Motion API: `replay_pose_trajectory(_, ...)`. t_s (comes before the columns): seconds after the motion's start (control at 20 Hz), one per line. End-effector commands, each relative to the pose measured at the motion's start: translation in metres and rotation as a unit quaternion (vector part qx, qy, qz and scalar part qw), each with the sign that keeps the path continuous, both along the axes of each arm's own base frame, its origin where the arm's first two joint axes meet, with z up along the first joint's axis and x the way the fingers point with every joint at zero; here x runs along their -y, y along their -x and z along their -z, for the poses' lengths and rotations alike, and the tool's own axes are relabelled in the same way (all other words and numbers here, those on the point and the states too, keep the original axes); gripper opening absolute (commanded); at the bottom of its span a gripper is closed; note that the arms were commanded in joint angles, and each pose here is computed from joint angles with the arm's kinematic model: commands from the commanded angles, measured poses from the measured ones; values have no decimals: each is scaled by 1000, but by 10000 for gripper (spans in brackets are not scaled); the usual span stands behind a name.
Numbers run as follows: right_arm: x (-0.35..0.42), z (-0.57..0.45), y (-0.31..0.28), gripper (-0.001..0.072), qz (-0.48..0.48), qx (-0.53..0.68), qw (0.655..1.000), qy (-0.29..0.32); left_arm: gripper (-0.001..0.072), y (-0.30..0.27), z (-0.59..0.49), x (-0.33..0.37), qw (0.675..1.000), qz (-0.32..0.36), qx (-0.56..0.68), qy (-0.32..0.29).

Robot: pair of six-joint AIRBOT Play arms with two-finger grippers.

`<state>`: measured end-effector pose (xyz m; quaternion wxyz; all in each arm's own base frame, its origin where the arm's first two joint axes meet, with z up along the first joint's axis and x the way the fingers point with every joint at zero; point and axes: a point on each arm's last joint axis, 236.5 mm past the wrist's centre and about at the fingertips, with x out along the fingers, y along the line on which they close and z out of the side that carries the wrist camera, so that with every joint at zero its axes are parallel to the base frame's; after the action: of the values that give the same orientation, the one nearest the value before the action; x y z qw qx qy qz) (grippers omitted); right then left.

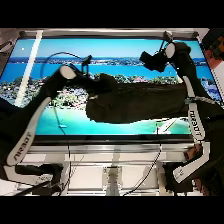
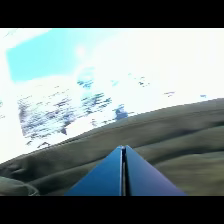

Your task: Fold the clothes and pants, and hang the long-sleeved shirts on hangers.

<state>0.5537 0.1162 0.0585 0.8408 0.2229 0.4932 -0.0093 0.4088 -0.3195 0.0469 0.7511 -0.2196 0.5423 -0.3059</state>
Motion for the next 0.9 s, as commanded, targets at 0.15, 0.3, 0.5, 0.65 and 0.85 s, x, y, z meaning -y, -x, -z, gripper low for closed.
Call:
replay_pose_trajectory(0.15, 25, -4, 2, 309, 10, -5, 1000, 8, 422, 5, 14, 93, 999, -16, 9, 50)
replay_pose_trajectory(0.3, 28, -4, 1, 311, 9, -4, 1000, 10, 423, 9, 2, 110, 996, -13, 18, 81)
replay_pose_trajectory(0.5, 31, -3, 5, 291, -11, -8, 1000, 23, 267, 2, -23, 112, 991, 13, 63, 116)
replay_pose_trajectory(0.65, 45, -1, 10, 15, -23, -18, 999, 29, 23, -26, -35, 78, 990, -10, 88, 111)
replay_pose_trajectory(0.85, 42, -15, 23, 12, -145, -3, 987, -63, 21, -46, -19, -5, 995, 14, 93, 37)
